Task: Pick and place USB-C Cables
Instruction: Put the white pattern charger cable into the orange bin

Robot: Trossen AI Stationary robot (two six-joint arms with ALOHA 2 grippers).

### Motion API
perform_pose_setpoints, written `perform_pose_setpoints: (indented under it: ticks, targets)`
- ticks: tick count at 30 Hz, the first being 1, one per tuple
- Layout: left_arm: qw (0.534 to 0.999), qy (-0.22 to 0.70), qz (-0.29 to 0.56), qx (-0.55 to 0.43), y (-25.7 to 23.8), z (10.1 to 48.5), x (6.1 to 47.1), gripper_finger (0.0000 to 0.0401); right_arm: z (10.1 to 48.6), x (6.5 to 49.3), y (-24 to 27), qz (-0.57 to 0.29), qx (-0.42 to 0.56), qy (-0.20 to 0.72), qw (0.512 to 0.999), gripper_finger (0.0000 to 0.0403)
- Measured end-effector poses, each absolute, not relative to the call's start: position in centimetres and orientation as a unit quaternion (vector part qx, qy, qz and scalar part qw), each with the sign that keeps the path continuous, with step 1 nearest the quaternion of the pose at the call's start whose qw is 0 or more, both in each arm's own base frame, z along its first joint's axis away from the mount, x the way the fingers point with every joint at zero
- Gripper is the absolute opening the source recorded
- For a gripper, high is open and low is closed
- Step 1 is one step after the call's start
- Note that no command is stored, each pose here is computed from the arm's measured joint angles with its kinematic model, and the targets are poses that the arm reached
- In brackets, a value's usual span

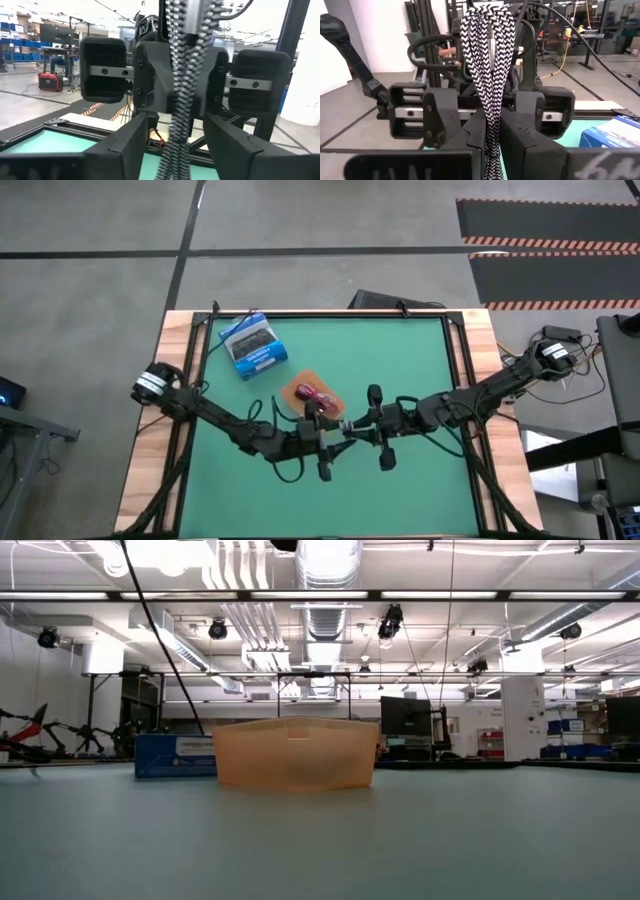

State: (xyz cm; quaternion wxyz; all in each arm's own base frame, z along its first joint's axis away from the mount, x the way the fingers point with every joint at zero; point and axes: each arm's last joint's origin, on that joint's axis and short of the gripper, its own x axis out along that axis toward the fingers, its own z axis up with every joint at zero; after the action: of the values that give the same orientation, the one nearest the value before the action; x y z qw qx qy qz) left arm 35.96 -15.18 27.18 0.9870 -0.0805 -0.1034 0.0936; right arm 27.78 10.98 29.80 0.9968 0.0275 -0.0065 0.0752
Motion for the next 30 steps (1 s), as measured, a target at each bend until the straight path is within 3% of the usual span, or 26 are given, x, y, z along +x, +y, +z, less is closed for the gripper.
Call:
perform_pose_setpoints:
  ticks: [11, 16, 25, 30]
  targets:
    - [0.987, -0.102, 0.094, -0.082, -15.2, 27.1, 36.0, 0.0022, 29.8, 27.8, 11.0, 0.075, 0.029, -0.006, 0.997, 0.0029]
    - [0.987, -0.102, 0.093, -0.082, -15.2, 27.1, 36.0, 0.0021, 29.8, 27.8, 11.0, 0.074, 0.036, -0.005, 0.997, 0.0051]
    - [0.988, -0.097, 0.093, -0.079, -15.2, 27.0, 36.0, 0.0017, 30.2, 27.5, 10.9, 0.074, 0.052, -0.011, 0.996, 0.0146]
    - [0.991, -0.074, 0.094, -0.066, -15.2, 26.9, 35.9, 0.0017, 31.4, 26.1, 10.3, 0.074, 0.051, -0.004, 0.996, 0.018]
